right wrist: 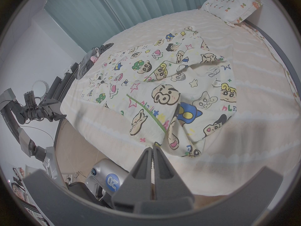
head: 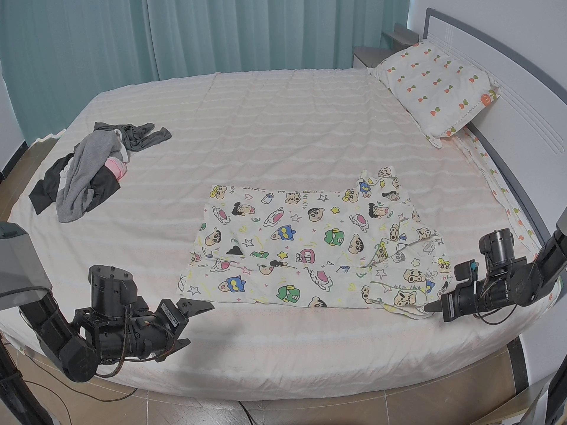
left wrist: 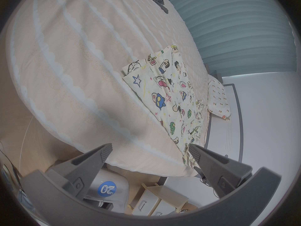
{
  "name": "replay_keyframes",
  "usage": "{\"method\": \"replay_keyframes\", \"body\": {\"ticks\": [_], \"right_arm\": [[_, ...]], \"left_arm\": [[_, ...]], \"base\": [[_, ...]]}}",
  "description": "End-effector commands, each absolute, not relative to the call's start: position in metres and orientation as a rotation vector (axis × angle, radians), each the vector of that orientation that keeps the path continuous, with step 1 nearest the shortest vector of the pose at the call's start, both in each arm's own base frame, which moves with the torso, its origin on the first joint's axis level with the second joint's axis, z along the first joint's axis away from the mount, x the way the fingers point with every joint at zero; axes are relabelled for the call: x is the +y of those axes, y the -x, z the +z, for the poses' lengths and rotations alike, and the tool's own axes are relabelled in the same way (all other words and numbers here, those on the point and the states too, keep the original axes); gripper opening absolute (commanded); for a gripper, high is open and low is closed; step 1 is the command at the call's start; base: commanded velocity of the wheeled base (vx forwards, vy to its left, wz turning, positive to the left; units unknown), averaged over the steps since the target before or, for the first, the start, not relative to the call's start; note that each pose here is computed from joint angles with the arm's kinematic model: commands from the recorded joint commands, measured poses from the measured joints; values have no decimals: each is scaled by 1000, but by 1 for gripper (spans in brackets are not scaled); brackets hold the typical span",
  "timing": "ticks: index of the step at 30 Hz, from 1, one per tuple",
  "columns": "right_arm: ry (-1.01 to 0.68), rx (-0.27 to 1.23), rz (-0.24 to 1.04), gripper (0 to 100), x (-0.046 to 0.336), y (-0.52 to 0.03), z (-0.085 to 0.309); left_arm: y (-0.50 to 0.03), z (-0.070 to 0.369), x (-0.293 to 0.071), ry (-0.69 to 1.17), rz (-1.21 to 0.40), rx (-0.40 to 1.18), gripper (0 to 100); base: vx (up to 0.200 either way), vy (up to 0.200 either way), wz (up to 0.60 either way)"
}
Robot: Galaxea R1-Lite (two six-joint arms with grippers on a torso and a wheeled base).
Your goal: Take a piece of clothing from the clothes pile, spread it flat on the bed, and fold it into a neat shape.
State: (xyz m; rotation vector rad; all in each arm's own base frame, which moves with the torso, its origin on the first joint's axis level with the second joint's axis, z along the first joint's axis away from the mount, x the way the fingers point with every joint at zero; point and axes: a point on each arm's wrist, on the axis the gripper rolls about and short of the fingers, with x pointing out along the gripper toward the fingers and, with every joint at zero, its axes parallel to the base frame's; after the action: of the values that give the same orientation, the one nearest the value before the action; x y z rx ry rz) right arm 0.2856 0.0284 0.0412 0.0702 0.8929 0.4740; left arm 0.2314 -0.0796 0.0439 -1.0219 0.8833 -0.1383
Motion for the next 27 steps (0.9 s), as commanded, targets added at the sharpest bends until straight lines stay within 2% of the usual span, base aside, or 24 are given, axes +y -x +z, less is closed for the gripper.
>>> {"method": "replay_keyframes", "body": {"ticks": [1, 3, 4, 12, 16, 20, 27], "right_arm": [[-72, 911, 473, 0, 28, -284, 37], [-73, 919, 473, 0, 28, -283, 35], [-73, 918, 475, 100, 29, -283, 36], [-72, 897, 469, 100, 27, -278, 43], [-67, 847, 474, 100, 26, -275, 57], [-53, 733, 512, 100, 36, -271, 89], [-182, 725, 523, 100, 56, -280, 101]], "left_arm": [[-231, 44, -80, 1023, -138, 882, 100], [-231, 44, -80, 1023, -138, 882, 100], [-231, 44, -80, 1023, -138, 882, 100], [-231, 44, -80, 1023, -138, 882, 100], [-231, 44, -80, 1023, -138, 882, 100], [-231, 44, -80, 1023, -138, 882, 100], [-231, 44, -80, 1023, -141, 884, 100]], "base": [[0, 0, 0], [0, 0, 0], [0, 0, 0], [0, 0, 0], [0, 0, 0], [0, 0, 0], [0, 0, 0]]}}
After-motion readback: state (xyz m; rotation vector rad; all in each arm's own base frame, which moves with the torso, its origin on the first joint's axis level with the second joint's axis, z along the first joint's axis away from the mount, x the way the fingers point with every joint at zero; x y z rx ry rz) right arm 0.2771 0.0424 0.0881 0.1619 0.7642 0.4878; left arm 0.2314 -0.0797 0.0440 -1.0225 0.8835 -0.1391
